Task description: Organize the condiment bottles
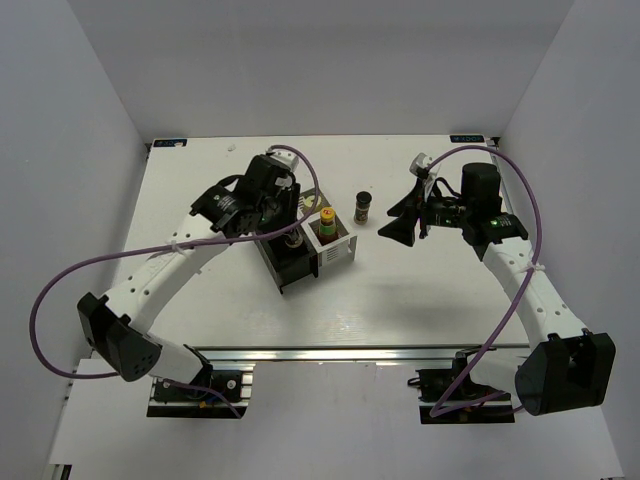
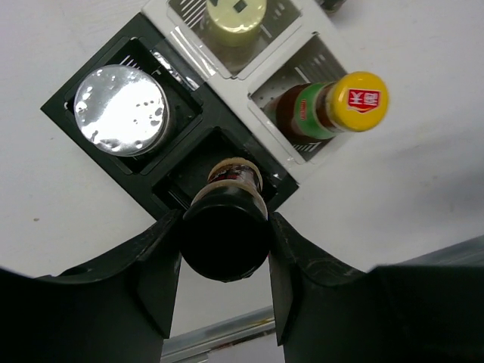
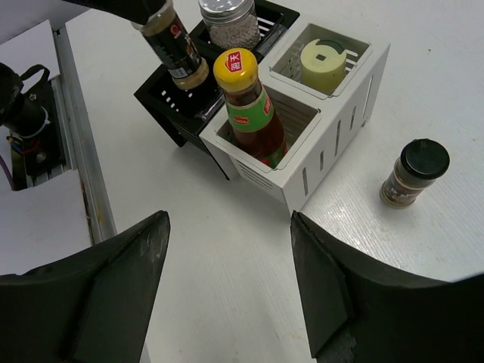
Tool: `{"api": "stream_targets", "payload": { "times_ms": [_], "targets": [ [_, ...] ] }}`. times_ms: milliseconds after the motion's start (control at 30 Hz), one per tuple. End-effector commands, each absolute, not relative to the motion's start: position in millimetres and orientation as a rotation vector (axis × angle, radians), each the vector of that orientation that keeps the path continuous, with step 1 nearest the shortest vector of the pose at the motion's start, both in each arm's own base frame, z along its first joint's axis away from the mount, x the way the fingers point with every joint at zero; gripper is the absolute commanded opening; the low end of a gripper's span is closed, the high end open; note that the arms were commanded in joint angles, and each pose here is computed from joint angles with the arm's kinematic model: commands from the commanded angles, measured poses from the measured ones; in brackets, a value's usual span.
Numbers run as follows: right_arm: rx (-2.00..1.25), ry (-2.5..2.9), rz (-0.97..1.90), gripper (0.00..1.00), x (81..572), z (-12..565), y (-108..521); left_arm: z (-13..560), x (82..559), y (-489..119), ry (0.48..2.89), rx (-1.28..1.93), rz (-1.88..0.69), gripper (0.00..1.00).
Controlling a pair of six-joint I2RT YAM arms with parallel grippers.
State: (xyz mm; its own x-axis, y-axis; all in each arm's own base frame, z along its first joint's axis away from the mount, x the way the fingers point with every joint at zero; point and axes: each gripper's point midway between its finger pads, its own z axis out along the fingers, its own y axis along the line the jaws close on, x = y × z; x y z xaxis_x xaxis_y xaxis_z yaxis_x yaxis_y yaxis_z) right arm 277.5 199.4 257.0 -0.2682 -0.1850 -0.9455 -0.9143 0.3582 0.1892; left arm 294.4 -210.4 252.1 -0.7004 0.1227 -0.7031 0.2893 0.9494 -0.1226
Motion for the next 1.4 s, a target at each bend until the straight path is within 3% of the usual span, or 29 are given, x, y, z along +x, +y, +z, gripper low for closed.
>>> {"api": "stream_targets", "payload": {
  "times_ms": [0,1100,1200,1233,1333,1367],
  "targets": [
    [-0.999,1.662,0.995,0.70,277,264,199,256,303,-204,2.312,0.267,-0.196,0.00],
    [-1.002,1.660,1.022,0.70,276,263,197,157,330,-224,2.382,0.433,-0.088,0.00],
    [-1.000,1.663,1.024,0.71,276,262,197,154,330,-223,2.382,0.432,-0.076,0.13],
    [-0.999,1.665,1.026,0.71,276,262,197,155,330,-223,2.379,0.431,-0.077,0.27],
    [-0.997,1.669,1.026,0.71,276,261,197,159,330,-222,2.368,0.424,-0.077,0.56],
    [-0.997,1.670,1.026,0.71,276,261,197,159,330,-221,2.367,0.420,-0.072,0.60]
  ]
}}
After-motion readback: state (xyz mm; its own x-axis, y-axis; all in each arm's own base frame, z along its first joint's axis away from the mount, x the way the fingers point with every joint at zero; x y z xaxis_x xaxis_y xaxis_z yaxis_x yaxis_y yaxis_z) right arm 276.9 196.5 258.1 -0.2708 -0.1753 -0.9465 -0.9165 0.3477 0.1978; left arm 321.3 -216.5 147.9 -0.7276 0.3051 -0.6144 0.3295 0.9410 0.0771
